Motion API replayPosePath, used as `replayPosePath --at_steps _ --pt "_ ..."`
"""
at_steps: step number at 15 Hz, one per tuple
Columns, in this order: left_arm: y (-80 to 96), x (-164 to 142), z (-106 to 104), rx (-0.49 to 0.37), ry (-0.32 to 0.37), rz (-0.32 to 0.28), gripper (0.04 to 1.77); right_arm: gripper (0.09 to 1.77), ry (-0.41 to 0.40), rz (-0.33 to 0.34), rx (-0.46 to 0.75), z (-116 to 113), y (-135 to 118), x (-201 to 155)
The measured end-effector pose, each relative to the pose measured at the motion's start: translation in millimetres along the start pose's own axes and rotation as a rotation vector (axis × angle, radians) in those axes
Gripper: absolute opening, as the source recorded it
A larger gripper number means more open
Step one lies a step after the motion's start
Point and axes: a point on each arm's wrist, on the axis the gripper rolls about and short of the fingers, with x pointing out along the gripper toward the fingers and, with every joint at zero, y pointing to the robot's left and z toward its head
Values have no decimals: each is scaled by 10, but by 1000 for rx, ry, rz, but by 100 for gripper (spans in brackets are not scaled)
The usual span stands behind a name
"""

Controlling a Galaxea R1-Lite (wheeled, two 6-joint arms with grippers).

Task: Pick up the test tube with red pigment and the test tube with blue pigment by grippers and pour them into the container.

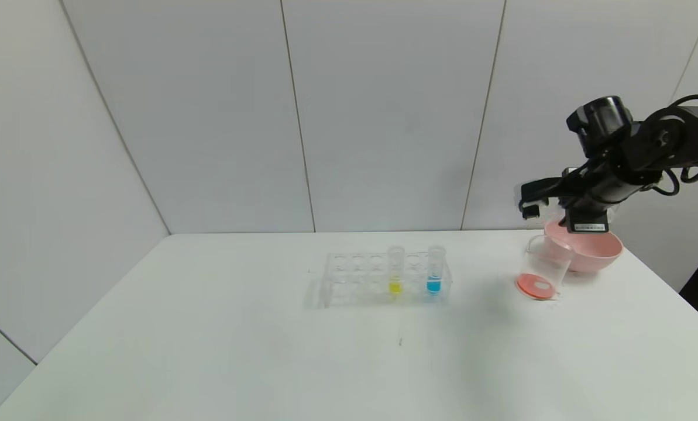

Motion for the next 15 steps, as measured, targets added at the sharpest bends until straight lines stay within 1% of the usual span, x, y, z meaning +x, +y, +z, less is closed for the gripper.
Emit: replayPosePath --at_steps 2,3,5,6,8,10,11,12,13,15 --pt "0 0 0 0 0 0 176 51 -97 -20 73 -135 -76 -50" --pt "0 0 0 0 0 0 176 51 -171 -33 141 -171 -117 -75" --pt "0 0 0 0 0 0 176 51 -382 -27 304 -179 -192 -121" --pt "0 0 0 0 0 0 176 51 -475 -8 379 -187 -222 -147" --pt "0 0 0 0 0 0 176 51 -621 49 543 -227 -274 -222" --pt "0 0 0 0 0 0 176 51 -739 121 680 -266 -314 -331" --pt "0 0 0 0 0 0 176 51 -791 153 722 -321 -331 -393" --pt "0 0 0 0 0 0 176 51 -811 169 760 -405 -342 -431" --pt "0 0 0 0 0 0 176 51 -814 179 817 -490 -352 -462" --pt "0 0 0 0 0 0 176 51 -821 177 977 -650 -398 -522"
